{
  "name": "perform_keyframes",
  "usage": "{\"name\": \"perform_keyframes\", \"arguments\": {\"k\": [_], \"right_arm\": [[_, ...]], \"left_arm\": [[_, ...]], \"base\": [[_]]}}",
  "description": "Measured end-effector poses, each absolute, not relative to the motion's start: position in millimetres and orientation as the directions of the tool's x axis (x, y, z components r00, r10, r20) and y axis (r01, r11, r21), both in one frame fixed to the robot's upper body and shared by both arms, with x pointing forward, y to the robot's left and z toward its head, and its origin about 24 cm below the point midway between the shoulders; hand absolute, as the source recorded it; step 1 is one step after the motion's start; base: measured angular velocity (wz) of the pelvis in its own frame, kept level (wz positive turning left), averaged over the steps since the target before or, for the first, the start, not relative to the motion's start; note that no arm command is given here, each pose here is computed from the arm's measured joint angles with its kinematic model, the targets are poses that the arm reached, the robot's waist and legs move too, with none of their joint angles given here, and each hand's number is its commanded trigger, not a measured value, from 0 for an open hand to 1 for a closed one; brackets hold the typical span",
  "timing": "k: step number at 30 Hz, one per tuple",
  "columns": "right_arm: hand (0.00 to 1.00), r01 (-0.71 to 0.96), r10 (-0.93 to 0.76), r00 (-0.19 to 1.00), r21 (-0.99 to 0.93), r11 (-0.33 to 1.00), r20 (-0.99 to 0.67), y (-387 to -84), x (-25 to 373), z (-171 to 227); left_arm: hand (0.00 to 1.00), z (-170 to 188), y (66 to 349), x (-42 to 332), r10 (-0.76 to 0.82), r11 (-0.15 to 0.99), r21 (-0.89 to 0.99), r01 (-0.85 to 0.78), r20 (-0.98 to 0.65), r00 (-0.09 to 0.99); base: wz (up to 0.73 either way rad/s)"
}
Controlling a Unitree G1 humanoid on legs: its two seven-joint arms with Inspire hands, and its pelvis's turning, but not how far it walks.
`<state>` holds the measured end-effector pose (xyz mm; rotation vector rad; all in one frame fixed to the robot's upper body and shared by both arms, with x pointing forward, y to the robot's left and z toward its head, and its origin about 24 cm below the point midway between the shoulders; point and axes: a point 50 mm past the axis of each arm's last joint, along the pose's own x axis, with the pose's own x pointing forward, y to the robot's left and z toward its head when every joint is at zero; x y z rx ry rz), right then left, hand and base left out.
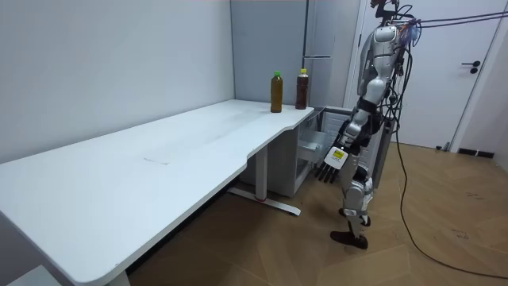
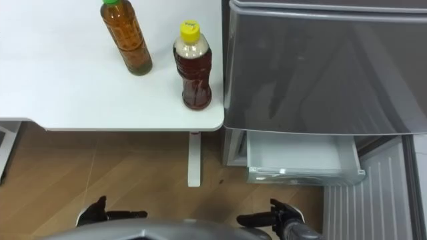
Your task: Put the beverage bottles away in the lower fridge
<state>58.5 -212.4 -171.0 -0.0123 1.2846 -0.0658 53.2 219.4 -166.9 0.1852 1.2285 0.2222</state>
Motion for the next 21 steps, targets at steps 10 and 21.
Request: {"name": "perform_keyframes", "arguments": {"k": [10,21], "right_arm": [[0.0,0.075,-0.068,0.274,-0.049,0.996,-0.959,-213.9,55.3,-171.4],[0.0,0.097,-0.08,0.255,-0.057,0.994,-0.964,-214.6,51.8,-172.0]], "left_arm": [[0.0,-166.9,221.1,50.6,0.278,0.961,0.261,-0.098,-0.91,0.309],[0.0,-166.4,226.1,46.0,0.334,0.942,0.305,-0.141,-0.899,0.283]], "base": [[0.0],[0.0]]}}
